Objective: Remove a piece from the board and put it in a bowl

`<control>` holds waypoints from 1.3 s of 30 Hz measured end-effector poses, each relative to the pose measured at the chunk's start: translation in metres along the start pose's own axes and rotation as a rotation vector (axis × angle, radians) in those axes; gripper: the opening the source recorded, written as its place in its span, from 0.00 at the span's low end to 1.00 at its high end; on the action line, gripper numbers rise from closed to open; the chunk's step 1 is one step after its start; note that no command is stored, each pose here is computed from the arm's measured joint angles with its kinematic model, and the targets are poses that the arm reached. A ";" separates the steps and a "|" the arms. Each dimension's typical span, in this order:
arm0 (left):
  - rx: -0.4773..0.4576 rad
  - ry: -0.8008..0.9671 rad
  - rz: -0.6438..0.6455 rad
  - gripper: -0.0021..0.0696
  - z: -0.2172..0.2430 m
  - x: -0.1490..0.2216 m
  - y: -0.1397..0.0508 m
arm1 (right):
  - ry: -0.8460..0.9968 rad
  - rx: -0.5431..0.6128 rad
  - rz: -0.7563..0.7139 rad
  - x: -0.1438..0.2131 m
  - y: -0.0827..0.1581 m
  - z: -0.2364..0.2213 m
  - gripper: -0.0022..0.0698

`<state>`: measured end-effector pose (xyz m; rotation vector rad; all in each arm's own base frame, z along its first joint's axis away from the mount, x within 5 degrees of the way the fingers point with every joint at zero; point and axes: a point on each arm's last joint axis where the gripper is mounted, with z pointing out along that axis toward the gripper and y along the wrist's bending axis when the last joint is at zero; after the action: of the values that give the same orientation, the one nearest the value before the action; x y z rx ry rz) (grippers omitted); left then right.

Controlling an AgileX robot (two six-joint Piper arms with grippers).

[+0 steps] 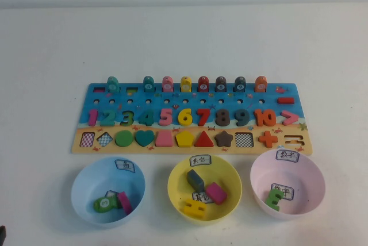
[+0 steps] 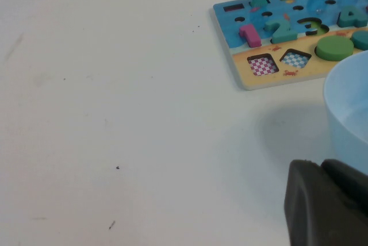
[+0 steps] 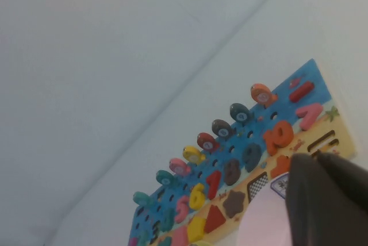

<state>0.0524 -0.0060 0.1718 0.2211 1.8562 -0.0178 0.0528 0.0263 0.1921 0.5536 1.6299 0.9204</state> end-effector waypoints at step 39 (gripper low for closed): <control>0.000 0.000 0.000 0.02 0.000 0.000 0.000 | 1.092 0.279 -0.791 -0.119 0.123 0.157 0.01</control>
<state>0.0524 -0.0060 0.1718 0.2211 1.8562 -0.0178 0.2200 0.0512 0.3512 -0.5477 2.6672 0.3542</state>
